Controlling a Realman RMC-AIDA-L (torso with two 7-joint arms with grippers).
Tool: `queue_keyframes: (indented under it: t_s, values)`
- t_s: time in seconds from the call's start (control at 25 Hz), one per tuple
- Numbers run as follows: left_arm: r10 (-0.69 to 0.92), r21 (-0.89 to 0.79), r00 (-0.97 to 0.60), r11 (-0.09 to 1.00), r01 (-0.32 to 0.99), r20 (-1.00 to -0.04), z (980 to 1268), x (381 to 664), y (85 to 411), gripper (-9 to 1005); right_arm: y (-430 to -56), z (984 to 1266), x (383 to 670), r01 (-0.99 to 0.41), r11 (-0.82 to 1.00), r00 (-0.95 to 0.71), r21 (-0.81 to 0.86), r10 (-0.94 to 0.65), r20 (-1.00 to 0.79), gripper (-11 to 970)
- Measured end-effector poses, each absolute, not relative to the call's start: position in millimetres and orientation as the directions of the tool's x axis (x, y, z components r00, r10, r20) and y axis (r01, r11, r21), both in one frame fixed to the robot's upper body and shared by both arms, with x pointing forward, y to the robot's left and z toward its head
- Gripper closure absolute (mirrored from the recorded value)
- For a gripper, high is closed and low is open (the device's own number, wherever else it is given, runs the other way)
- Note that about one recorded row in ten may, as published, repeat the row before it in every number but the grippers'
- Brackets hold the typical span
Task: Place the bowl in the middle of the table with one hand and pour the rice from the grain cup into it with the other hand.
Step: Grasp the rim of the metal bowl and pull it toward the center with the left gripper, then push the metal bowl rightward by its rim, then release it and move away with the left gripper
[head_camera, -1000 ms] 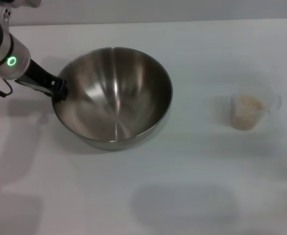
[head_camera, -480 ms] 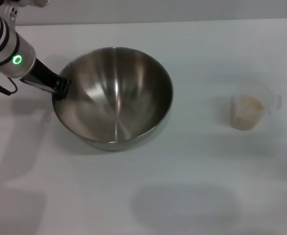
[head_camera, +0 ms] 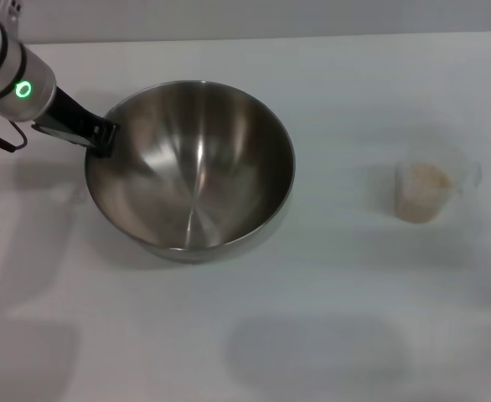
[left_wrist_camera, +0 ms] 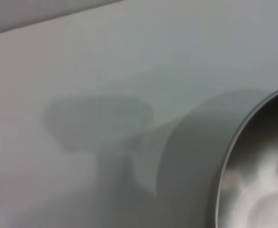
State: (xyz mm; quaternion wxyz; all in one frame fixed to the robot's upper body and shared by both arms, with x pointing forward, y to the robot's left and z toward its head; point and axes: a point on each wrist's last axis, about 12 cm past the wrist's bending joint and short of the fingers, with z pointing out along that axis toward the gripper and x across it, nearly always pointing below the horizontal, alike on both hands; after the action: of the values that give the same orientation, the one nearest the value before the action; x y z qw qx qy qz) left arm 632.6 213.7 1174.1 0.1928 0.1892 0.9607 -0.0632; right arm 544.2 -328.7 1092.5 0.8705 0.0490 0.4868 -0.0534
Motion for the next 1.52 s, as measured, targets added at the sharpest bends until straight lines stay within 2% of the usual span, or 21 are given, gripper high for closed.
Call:
queue_keyframes:
  t_s: [0.48,0.92,1.52]
  values:
    - [0.290,-0.155,-0.844,0.906,0.394,-0.450,1190.6,638.8,223.8,952,-328.6,1092.4,544.2,0.140,0.990,0.520,0.034,-0.045,-0.853,328]
    - [0.294,-0.232,-0.816,0.861,0.452,-0.497,1206.6,644.2,207.6,950,-328.6,1092.5,544.2,0.140,0.990,0.520,0.034,-0.044,-0.853,328]
    - [0.301,-0.295,-0.822,0.828,0.477,-0.484,1185.4,656.0,170.3,946,-328.0,1092.4,544.3,0.134,0.990,0.520,0.035,-0.040,-0.853,327]
